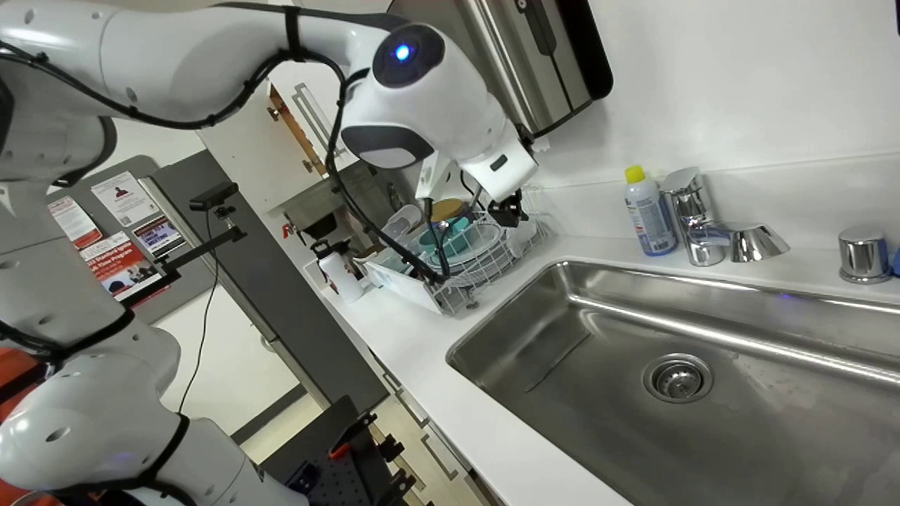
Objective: Lift u the tap handle
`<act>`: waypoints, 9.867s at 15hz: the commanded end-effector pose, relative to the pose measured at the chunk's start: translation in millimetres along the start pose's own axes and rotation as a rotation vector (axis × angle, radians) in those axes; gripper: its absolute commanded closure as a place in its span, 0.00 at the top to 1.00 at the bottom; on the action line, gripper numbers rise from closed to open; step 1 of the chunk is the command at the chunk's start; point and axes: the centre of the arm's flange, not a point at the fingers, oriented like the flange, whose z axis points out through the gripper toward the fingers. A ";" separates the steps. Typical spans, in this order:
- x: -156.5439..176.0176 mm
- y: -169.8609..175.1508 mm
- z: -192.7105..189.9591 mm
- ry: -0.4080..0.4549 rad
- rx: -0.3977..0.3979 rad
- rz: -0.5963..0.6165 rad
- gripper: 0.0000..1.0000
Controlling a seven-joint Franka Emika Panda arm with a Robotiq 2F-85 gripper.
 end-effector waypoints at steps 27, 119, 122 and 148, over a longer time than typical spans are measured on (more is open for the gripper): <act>84.3 57.3 104.2 0.348 0.690 0.017 1.00; 61.2 -22.3 121.0 0.590 0.416 -0.391 0.02; 56.7 -36.4 113.1 0.597 0.362 -0.391 0.02; 27.0 -36.0 26.8 0.553 -0.004 -0.473 1.00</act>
